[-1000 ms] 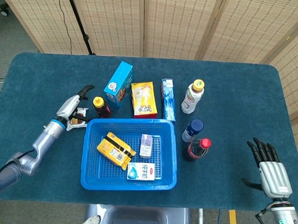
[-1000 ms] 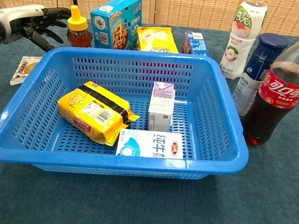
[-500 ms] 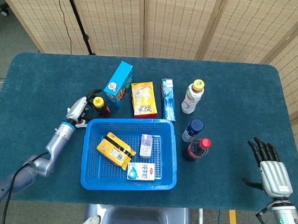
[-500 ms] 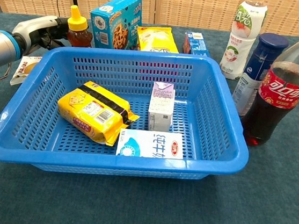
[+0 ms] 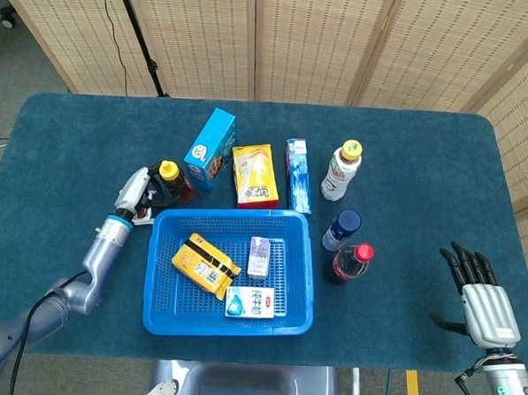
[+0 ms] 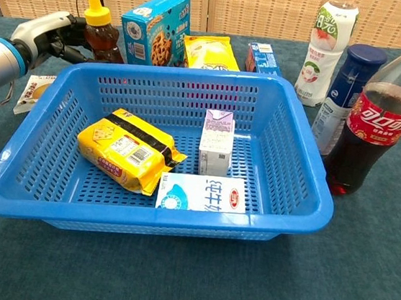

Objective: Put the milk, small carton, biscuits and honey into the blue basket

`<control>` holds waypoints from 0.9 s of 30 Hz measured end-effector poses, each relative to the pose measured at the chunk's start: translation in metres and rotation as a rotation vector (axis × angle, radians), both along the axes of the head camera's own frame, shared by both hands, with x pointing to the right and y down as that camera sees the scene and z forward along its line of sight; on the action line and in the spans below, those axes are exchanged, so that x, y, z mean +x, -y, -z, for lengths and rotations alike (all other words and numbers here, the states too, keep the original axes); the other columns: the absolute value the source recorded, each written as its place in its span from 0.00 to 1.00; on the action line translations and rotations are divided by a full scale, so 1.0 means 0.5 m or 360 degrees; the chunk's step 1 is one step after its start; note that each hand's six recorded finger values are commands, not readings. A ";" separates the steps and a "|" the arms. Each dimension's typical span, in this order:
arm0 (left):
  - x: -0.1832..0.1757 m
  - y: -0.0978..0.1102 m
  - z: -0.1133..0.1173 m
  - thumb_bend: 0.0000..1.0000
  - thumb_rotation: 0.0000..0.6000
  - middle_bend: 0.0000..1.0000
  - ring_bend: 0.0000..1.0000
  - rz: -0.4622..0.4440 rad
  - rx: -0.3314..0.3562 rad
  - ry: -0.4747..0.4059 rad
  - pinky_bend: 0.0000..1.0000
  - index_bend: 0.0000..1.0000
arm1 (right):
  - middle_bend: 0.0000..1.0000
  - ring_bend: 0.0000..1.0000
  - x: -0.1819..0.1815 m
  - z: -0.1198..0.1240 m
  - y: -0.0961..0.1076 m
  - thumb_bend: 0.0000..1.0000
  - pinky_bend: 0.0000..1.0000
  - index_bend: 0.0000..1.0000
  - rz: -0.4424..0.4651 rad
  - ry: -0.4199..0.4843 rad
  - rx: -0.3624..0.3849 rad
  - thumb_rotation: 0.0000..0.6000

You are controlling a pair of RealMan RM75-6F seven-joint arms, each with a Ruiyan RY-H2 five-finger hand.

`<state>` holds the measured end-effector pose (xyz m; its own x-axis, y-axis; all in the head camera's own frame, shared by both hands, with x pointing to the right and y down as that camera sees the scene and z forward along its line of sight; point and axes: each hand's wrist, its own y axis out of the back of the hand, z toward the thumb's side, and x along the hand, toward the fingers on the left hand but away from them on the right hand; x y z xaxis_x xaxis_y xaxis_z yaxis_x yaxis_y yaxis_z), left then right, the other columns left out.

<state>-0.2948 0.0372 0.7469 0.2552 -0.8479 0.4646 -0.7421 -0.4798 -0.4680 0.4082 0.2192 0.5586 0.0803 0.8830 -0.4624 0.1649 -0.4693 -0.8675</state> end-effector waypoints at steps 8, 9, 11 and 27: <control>-0.027 0.031 0.079 0.48 1.00 0.46 0.43 -0.0033 0.0167 -0.0062 0.56 0.55 | 0.00 0.00 -0.006 0.000 -0.004 0.00 0.00 0.00 0.0018 0.0004 -0.0003 1.00; -0.030 0.033 0.090 0.48 1.00 0.46 0.43 -0.0040 0.0187 -0.0068 0.56 0.55 | 0.00 0.00 -0.007 0.001 -0.005 0.00 0.00 0.00 0.0020 0.0006 -0.0003 1.00; -0.038 0.037 0.120 0.48 1.00 0.46 0.43 -0.0065 0.0245 -0.0082 0.56 0.55 | 0.00 0.00 -0.009 0.000 -0.005 0.00 0.00 0.00 0.0023 0.0005 -0.0004 1.00; -0.007 -0.063 0.324 0.47 1.00 0.46 0.43 -0.0573 0.0475 -0.0099 0.56 0.55 | 0.00 0.00 -0.018 -0.006 -0.009 0.00 0.00 0.00 0.0052 -0.0008 -0.0016 1.00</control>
